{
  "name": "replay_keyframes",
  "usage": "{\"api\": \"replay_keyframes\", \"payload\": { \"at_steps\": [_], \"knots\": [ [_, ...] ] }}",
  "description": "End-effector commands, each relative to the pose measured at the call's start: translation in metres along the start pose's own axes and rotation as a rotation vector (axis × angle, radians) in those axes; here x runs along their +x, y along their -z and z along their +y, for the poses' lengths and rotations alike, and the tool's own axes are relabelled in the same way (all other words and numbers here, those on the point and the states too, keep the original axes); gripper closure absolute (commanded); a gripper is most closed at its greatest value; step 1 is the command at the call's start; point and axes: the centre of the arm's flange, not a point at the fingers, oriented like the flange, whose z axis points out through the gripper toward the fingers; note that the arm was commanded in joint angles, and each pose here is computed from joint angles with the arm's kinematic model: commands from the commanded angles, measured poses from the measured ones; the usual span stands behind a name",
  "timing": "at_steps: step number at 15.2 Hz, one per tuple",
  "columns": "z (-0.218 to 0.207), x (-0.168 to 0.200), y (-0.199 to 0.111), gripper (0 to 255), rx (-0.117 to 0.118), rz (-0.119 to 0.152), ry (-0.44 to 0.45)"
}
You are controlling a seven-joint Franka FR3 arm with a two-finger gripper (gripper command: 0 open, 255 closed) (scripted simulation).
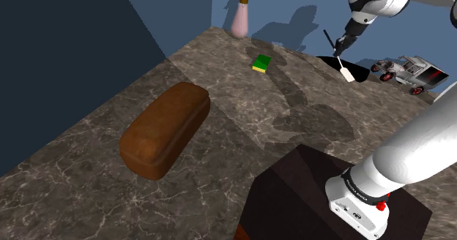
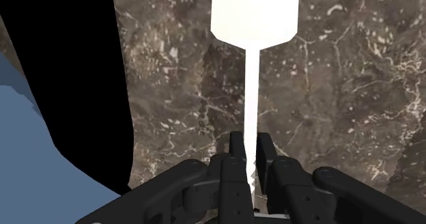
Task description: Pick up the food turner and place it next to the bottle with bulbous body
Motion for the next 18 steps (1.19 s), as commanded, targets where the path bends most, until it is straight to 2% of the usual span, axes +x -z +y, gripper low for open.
{"api": "replay_keyframes", "payload": {
  "at_steps": [1,18],
  "knots": [
    [0.0,0.0,0.009,255,0.0,0.0,0.0],
    [0.0,0.006,0.099,255,0.0,0.0,0.0]
  ]
}}
